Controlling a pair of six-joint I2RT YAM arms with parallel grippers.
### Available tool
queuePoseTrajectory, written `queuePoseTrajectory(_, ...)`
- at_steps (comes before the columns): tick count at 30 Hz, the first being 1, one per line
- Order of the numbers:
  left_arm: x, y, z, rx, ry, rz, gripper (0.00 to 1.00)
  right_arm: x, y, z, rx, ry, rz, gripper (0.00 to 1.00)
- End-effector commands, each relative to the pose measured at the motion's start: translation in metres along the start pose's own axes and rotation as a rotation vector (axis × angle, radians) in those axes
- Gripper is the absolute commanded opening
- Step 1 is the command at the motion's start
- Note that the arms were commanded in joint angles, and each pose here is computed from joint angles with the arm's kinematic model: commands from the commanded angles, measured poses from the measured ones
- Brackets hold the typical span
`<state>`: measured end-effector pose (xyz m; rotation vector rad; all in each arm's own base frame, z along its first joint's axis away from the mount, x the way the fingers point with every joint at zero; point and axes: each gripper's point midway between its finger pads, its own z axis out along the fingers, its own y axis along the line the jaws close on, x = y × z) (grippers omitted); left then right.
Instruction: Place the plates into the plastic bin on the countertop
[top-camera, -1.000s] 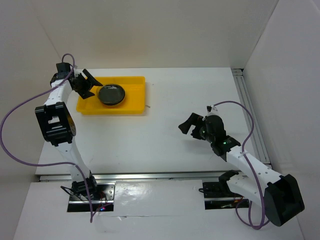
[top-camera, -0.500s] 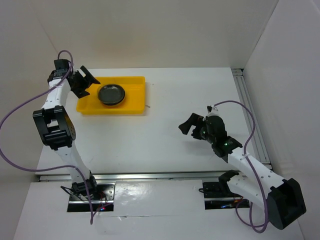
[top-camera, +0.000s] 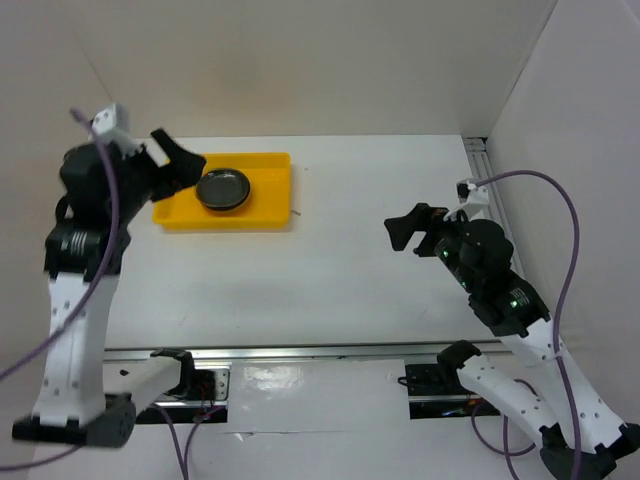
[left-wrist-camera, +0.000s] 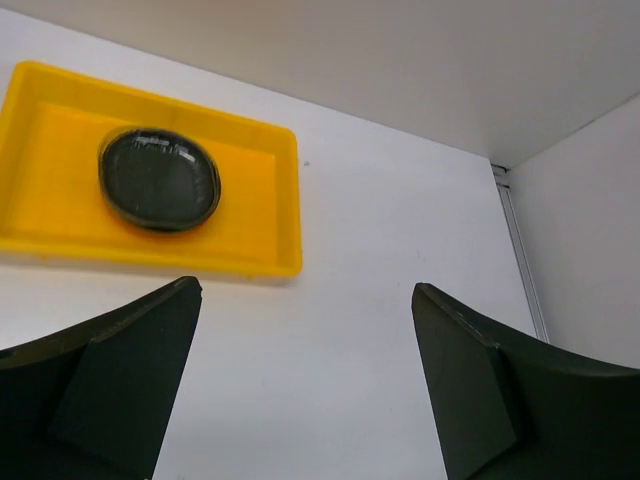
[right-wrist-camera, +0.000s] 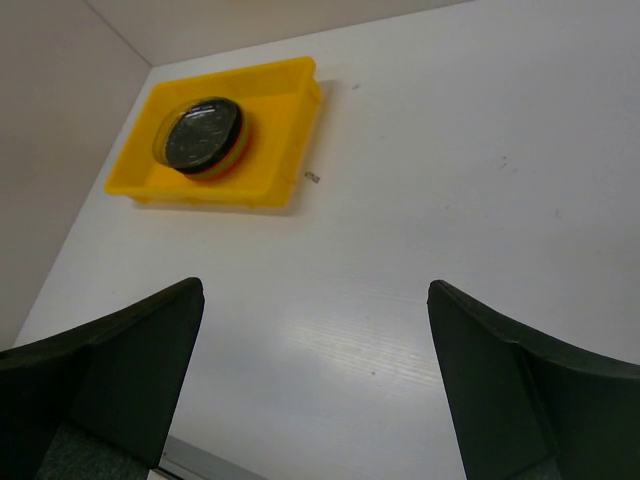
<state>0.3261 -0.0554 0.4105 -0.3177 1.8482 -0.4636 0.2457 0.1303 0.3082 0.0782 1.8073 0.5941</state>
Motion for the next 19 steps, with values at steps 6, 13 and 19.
queuePoseTrajectory(6,0.102,0.016,-0.085,0.121,0.082,0.015,1.00,-0.020,-0.011,-0.051,0.043,-0.019,-0.118,1.00)
queuePoseTrajectory(13,0.139,0.026,-0.122,0.174,0.057,0.080,1.00,-0.032,-0.007,-0.069,0.024,-0.061,-0.101,1.00)
queuePoseTrajectory(19,0.157,0.041,-0.122,0.128,0.093,0.079,1.00,-0.024,-0.015,-0.069,0.058,-0.049,-0.073,1.00)
